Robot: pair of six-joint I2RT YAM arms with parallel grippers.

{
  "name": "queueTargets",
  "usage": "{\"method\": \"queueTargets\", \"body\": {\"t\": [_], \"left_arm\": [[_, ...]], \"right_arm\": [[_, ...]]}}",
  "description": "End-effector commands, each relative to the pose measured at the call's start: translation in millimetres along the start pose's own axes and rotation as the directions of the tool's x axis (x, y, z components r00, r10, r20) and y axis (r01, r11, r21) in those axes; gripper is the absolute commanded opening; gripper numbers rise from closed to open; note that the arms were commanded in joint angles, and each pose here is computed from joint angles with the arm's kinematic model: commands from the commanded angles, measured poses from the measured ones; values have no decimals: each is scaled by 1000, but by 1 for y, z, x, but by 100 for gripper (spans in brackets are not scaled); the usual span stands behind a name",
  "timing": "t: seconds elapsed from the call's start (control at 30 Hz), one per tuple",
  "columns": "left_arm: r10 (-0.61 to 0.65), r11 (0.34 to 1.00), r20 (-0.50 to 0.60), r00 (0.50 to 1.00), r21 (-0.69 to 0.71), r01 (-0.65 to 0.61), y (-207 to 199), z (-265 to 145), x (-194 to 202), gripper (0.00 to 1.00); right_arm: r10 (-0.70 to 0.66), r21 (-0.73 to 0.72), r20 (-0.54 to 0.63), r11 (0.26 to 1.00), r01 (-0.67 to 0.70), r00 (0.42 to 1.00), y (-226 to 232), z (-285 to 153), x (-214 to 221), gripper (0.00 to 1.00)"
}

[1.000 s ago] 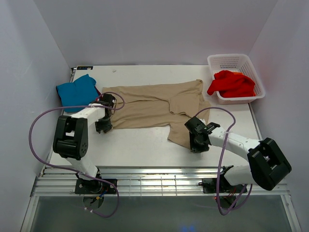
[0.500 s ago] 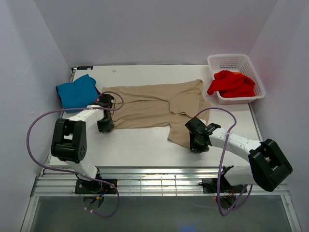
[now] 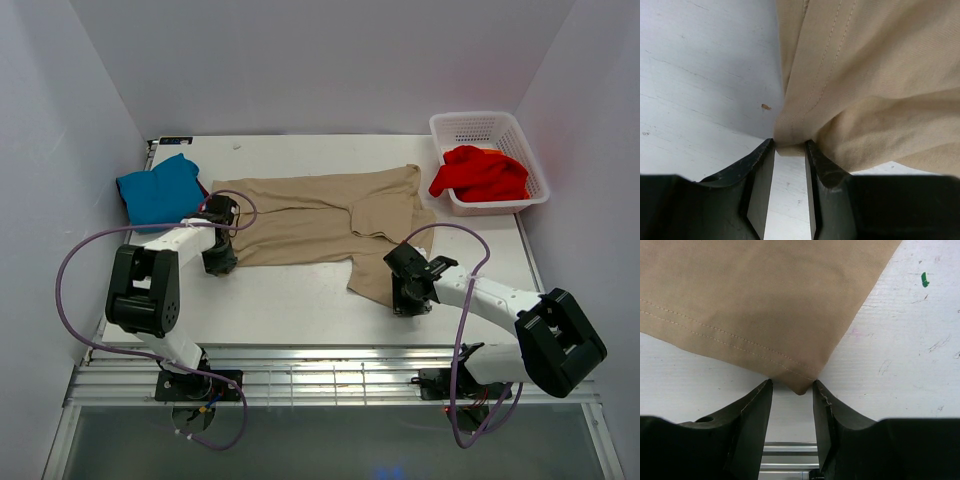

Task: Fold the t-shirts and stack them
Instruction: Fold the tshirt

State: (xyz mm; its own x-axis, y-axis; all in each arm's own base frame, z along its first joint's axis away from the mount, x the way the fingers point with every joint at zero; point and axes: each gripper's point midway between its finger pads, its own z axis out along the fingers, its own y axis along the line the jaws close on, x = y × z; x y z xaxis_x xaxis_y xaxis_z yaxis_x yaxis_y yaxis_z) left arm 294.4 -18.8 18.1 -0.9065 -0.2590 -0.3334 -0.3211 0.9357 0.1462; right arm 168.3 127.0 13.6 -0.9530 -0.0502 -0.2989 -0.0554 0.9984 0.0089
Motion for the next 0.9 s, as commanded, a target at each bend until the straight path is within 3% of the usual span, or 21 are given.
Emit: {"method": "queueTargets", "body": {"t": [0.0,0.13,0.2,0.27,0.33,0.4,0.63,0.77,0.87], "left_arm": [[30,998,-52,998,-46,-32,6,18,16,41],[31,998,-49,998,-50,-34,6,20,15,37],[41,998,-50,998,-54,-44,6,22,15,27],[48,997,-54,997,-64,-51,7,25,15,19],[51,996,-52,997,-68,-55,8,26,14,6],[53,996,-46,998,-68,-56,8,26,13,0],[46,997,3,999,-56,-46,6,7,-8,0],[18,999,83,996,-28,-16,-1,-16,-42,0],[10,999,126,992,-34,-6,-2,-23,-65,0]], "right_arm": [[-2,56,-70,998,6,998,-13,14,25,44],[-8,77,-68,997,13,998,-14,18,21,41],[-16,90,-75,996,23,997,-16,20,22,32],[-17,100,-73,995,24,997,-17,21,21,15],[-18,116,-67,993,26,998,-21,21,20,8],[-17,135,-57,990,25,998,-25,16,18,8],[-24,260,39,965,13,999,-44,-29,-17,8],[-31,273,142,962,-9,989,-38,-56,-57,8],[-51,315,147,949,2,988,-45,-56,-72,8]]}}
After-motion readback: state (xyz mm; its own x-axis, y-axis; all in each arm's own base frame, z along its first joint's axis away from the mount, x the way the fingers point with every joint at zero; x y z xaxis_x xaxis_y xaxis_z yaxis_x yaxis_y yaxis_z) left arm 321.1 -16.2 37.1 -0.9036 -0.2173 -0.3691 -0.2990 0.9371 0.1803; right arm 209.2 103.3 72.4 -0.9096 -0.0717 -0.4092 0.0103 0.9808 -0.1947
